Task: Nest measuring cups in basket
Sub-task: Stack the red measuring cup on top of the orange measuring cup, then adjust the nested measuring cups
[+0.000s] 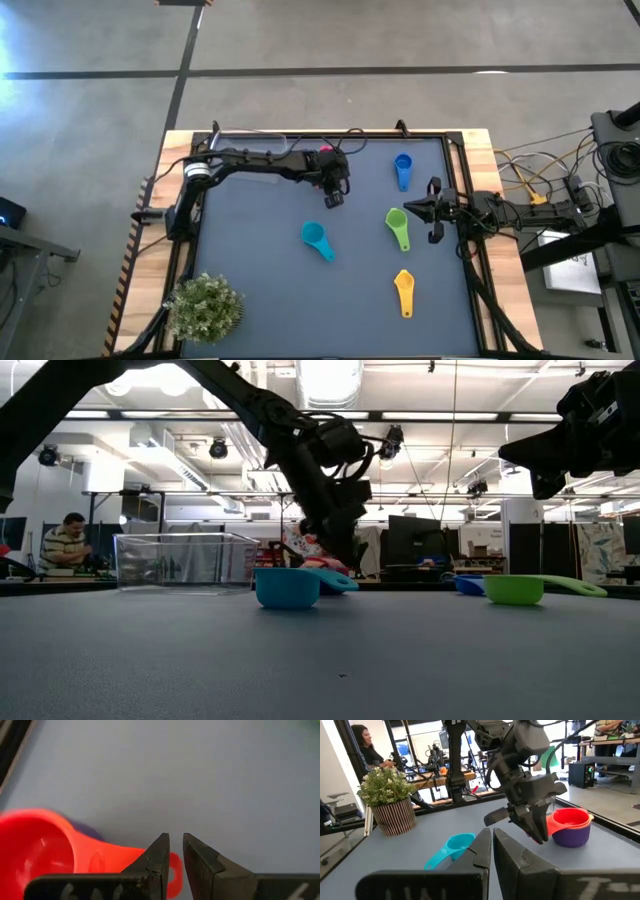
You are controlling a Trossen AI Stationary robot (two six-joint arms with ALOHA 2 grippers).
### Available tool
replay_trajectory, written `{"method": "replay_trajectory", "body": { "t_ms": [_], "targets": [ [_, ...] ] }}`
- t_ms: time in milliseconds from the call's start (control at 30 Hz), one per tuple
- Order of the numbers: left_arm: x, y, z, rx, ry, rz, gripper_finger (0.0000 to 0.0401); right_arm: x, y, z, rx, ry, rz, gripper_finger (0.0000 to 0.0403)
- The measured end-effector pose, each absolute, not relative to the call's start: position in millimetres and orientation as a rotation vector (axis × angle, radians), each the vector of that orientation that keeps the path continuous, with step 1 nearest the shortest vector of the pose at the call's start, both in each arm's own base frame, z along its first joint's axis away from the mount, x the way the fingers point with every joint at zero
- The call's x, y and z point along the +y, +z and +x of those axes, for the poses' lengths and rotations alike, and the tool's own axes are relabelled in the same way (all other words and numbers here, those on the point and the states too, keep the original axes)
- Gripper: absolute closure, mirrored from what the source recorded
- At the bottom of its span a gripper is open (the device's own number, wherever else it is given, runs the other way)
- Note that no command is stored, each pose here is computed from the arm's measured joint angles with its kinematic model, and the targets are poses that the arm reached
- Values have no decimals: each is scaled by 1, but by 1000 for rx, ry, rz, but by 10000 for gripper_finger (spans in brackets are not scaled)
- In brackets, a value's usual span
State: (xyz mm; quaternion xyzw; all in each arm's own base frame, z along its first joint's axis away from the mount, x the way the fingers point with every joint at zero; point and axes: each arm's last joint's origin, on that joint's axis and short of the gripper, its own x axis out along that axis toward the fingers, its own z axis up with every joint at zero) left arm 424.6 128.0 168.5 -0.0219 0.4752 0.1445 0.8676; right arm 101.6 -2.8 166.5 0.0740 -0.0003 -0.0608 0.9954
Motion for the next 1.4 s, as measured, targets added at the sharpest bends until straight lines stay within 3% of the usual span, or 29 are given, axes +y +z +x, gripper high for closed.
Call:
{"method": "replay_trajectory", "body": {
  "t_ms": [400, 767, 1000, 1400],
  "targets": [
    [125, 168, 412, 1125, 365, -42, 364, -3, 167, 102, -1, -121, 148, 394],
    [121, 209, 402, 1036, 388, -54, 364, -3, 167, 102, -1, -121, 148, 394],
    [121, 237, 393, 969, 510, -36, 363, -3, 167, 102, -1, -121, 148, 394],
    [124, 239, 391, 862, 604, 15, 293, -3, 166, 102, -1, -121, 148, 394]
  ]
}}
